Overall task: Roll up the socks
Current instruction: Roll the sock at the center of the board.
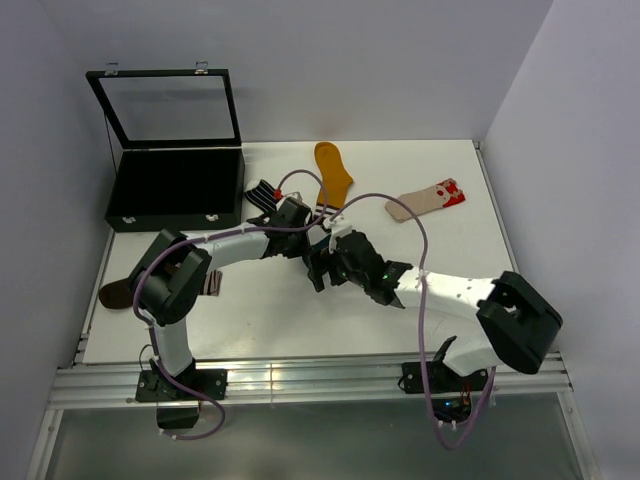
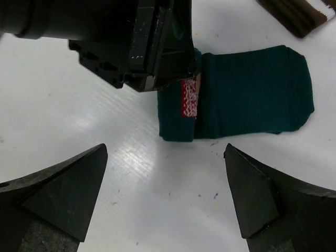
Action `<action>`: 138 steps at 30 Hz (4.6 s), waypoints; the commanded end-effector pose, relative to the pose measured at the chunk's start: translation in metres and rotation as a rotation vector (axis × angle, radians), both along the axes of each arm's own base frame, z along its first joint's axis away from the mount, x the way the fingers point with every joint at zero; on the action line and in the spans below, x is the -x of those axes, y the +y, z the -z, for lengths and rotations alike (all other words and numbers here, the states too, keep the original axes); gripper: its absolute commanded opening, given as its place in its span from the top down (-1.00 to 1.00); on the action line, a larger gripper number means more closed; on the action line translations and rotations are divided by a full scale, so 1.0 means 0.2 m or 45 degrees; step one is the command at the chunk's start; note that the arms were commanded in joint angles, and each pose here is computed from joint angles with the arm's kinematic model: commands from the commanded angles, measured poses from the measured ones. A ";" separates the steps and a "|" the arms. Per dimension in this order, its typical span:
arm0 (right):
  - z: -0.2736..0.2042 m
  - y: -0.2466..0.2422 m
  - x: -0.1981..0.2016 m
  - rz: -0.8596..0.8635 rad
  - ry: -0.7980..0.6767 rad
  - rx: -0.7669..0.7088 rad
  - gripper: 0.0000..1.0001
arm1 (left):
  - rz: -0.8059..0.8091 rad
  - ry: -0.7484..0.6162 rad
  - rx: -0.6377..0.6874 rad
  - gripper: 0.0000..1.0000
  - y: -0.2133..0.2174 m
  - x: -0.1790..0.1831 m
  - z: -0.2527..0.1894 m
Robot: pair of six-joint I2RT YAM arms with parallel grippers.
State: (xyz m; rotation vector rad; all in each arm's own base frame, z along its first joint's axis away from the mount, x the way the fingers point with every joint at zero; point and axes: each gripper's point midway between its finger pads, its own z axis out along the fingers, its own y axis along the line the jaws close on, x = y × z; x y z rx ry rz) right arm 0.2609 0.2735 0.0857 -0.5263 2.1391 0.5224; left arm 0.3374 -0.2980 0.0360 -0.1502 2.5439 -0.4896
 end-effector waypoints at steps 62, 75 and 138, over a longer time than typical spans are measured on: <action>0.38 -0.02 -0.28 0.107 0.615 -0.517 0.81 | -0.096 -0.177 0.288 -0.58 0.03 0.02 -0.14; 0.43 -0.04 -0.29 0.123 0.719 -0.525 0.79 | -0.158 -0.263 0.471 -0.50 0.05 -0.05 -0.18; 0.16 0.18 -0.28 0.028 -0.444 0.350 -0.29 | -0.055 0.099 0.058 0.65 0.12 -0.01 0.13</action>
